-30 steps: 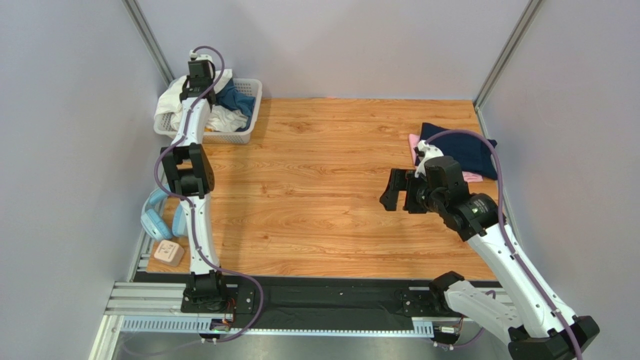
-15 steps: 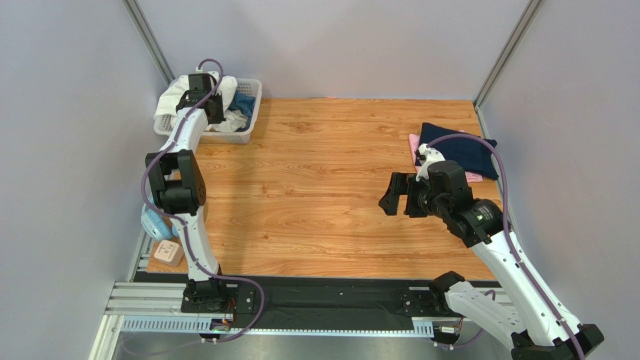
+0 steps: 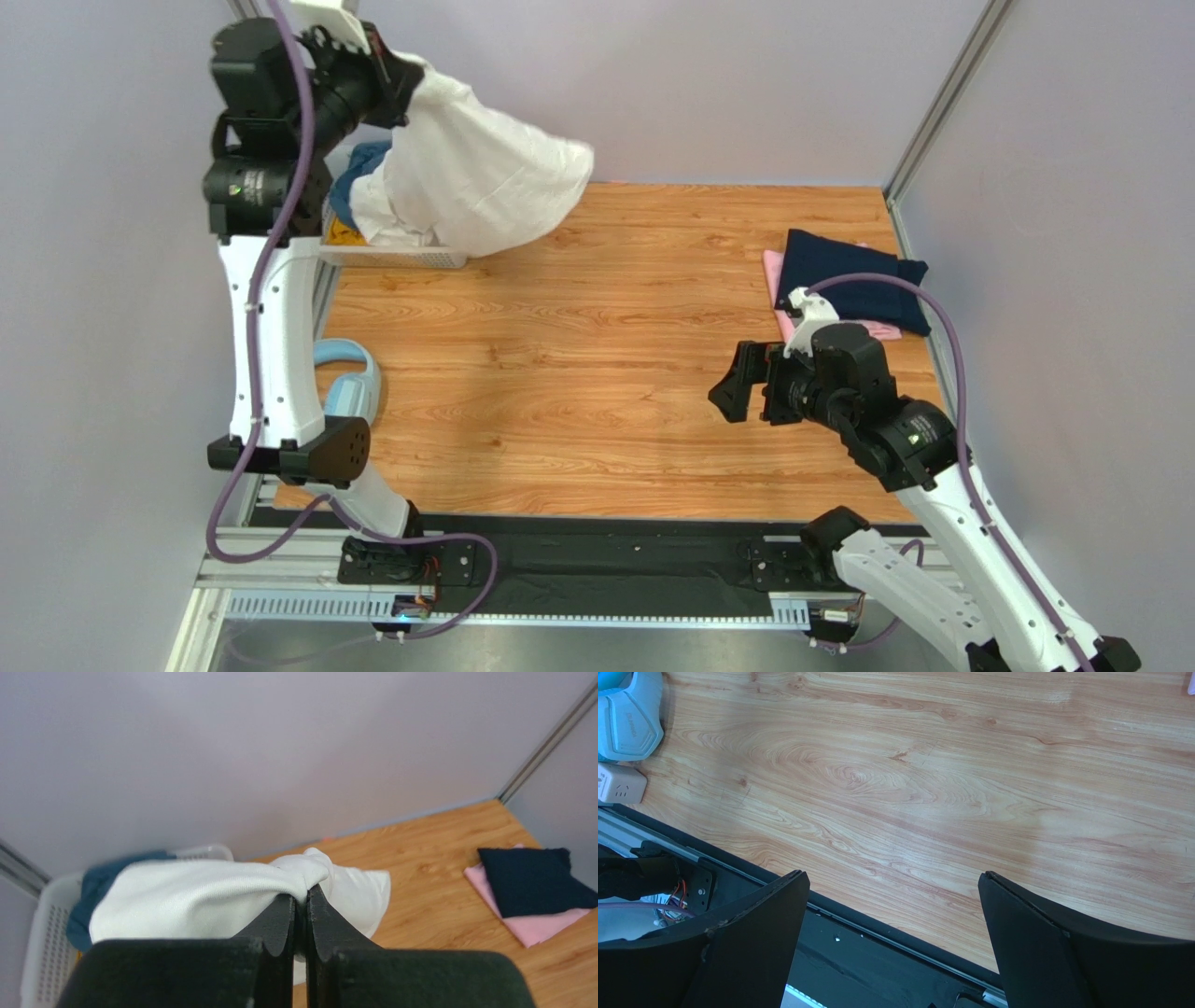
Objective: Fold and stack the t-shirts
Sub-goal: Move the tshirt to the center of the board
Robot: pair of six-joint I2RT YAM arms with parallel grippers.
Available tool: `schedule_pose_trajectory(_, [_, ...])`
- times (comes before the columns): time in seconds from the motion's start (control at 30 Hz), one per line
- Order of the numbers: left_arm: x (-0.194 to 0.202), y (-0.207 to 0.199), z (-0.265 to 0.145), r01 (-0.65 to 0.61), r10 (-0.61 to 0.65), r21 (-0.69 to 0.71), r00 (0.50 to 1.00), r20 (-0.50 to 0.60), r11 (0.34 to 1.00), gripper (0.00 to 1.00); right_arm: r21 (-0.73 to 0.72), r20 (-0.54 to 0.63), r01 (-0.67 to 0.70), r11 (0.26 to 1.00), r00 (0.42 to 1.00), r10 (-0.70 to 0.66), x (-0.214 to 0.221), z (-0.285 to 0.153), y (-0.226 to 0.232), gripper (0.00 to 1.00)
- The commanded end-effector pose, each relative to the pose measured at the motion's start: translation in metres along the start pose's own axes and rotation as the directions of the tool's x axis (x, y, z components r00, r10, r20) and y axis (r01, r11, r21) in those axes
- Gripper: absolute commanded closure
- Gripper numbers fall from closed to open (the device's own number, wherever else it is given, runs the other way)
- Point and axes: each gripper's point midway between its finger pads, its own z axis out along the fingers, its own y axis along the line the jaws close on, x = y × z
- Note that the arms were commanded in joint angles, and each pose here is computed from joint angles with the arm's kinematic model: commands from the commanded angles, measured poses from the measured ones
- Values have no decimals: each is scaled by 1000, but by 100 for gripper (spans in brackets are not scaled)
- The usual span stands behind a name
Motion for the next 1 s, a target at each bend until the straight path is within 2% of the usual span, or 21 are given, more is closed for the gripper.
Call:
schedule_pose_trajectory(0.0, [-77, -56, -67, -86, 61, 130, 982, 180, 988, 100, -46, 10, 8, 999, 1000, -7, 3, -2, 7, 0])
schedule_pose_trajectory(0.03, [-96, -66, -83, -145, 110, 131, 963, 244, 981, 100, -53, 9, 8, 999, 1000, -7, 5, -2, 8, 0])
schedule_pose_trajectory(0.1, [-111, -88, -108, -200, 147, 147, 940, 307, 969, 100, -58, 16, 8, 998, 1000, -7, 4, -2, 9, 0])
schedule_pose_trajectory(0.2, [-115, -112, -135, -261, 183, 198, 921, 344, 945, 100, -83, 32, 8, 996, 999, -5, 1, -5, 14, 0])
schedule_pose_trajectory(0.3, [-92, -143, -144, -278, 177, 340, 938, 298, 898, 100, -109, 46, 11, 994, 999, -6, -3, -8, 21, 0])
schedule_pose_trajectory(0.33, [-75, -162, -142, -282, 183, 415, 947, 264, 865, 100, -114, 52, 17, 993, 999, -11, -4, -10, 22, 0])
schedule_pose_trajectory(0.37, [-59, -166, -138, -280, 207, 420, 955, 212, 863, 100, -115, 55, 17, 993, 998, -10, -5, -10, 23, 0])
schedule_pose_trajectory(0.43, [-28, -197, -145, -328, 284, 511, 945, 165, 795, 100, -118, 61, 13, 993, 998, -6, -7, -12, 24, 0])
schedule_pose_trajectory(0.53, [-4, -213, -146, -389, 382, 510, 916, 124, 767, 100, -125, 81, 18, 992, 997, -8, -11, -18, 27, 0])
schedule_pose_trajectory(0.57, [2, -233, -155, -405, 400, 560, 906, 139, 723, 100, -122, 89, 17, 992, 996, -6, -13, -20, 26, 0])
schedule_pose_trajectory(0.7, [7, -251, -155, -446, 438, 567, 885, 161, 693, 100, -122, 120, 24, 992, 993, -10, -18, -31, 27, 0])
schedule_pose_trajectory(0.8, [-21, -248, -152, -487, 431, 494, 872, 231, 720, 100, -116, 115, 23, 993, 993, -9, -15, -33, 25, 1])
schedule_pose_trajectory(0.83, [-49, -239, -160, -516, 416, 432, 855, 310, 739, 100, -110, 114, 19, 994, 993, -6, -14, -33, 24, 1])
schedule_pose_trajectory(0.9, [-78, -230, -167, -545, 409, 349, 824, 392, 763, 100, -105, 116, 12, 994, 993, 0, -13, -34, 22, 1])
schedule_pose_trajectory(0.93, [-103, -221, -172, -542, 391, 272, 801, 453, 796, 100, -104, 117, 10, 995, 993, 2, -11, -34, 21, 1])
schedule_pose_trajectory(0.97, [-117, -210, -181, -561, 406, 217, 769, 494, 799, 100, -102, 120, 12, 995, 993, 1, -12, -34, 21, 1])
